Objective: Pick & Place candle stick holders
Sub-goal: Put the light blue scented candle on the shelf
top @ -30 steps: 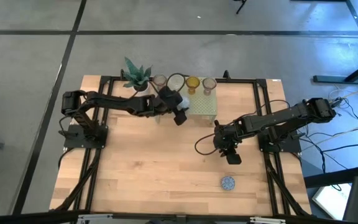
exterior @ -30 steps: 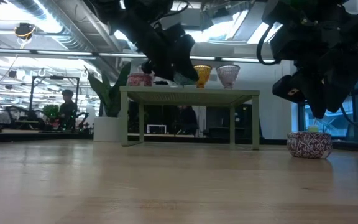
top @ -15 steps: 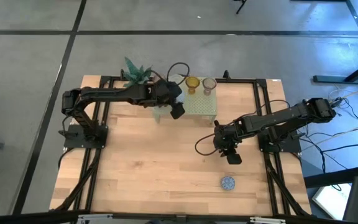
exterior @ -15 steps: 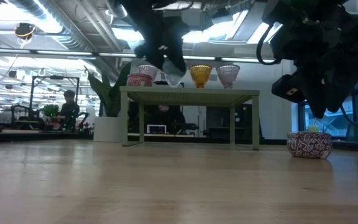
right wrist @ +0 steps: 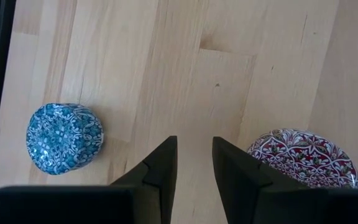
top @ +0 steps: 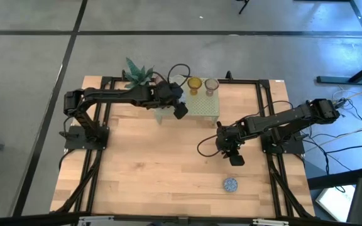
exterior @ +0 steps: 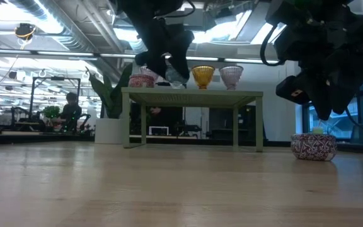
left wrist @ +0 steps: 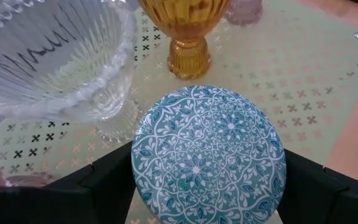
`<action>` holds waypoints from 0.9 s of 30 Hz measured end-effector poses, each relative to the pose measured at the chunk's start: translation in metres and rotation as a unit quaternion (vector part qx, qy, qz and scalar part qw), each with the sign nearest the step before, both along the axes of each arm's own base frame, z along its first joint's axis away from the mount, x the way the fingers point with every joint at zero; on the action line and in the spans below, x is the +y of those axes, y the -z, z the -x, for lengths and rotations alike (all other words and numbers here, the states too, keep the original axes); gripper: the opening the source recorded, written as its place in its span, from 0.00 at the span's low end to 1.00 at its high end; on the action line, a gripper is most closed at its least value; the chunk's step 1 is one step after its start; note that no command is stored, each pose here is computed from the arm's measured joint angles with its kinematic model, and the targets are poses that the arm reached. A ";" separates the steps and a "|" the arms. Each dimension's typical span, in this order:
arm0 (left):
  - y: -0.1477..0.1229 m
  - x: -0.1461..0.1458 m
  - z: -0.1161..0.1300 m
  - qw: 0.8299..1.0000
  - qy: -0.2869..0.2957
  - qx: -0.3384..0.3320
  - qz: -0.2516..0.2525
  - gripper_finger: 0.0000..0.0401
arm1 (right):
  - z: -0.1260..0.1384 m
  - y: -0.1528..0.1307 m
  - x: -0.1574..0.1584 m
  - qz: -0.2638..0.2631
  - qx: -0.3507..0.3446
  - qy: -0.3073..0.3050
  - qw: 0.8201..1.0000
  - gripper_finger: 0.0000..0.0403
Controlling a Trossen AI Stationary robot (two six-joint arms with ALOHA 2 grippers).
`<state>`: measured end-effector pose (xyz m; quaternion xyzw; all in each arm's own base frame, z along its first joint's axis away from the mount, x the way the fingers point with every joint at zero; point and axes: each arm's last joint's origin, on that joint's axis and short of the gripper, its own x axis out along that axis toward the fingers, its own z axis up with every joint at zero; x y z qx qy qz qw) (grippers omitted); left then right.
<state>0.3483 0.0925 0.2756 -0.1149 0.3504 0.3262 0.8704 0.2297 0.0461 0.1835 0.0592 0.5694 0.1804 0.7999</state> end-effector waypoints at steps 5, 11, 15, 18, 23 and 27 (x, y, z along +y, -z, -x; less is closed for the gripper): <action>0.007 0.000 -0.005 1.000 -0.002 0.003 0.004 0.75 | 0.000 0.000 0.000 0.000 0.000 0.000 1.000 0.26; 0.018 0.000 -0.009 1.000 -0.002 0.022 0.006 0.75 | 0.000 0.000 0.000 0.000 0.001 0.001 1.000 0.26; 0.019 0.000 -0.009 1.000 -0.002 0.025 0.006 0.75 | 0.000 0.000 0.000 -0.002 0.001 0.000 1.000 0.26; 0.019 0.000 -0.010 1.000 0.005 0.027 0.001 0.75 | 0.000 0.000 0.000 -0.002 0.002 0.000 1.000 0.26; 0.017 -0.001 -0.012 0.999 0.027 0.019 -0.003 0.77 | 0.000 0.000 0.000 -0.002 0.000 -0.001 1.000 0.26; 0.015 -0.003 -0.016 0.998 0.054 -0.006 0.015 0.78 | 0.000 0.000 0.000 0.001 -0.008 -0.015 1.000 0.26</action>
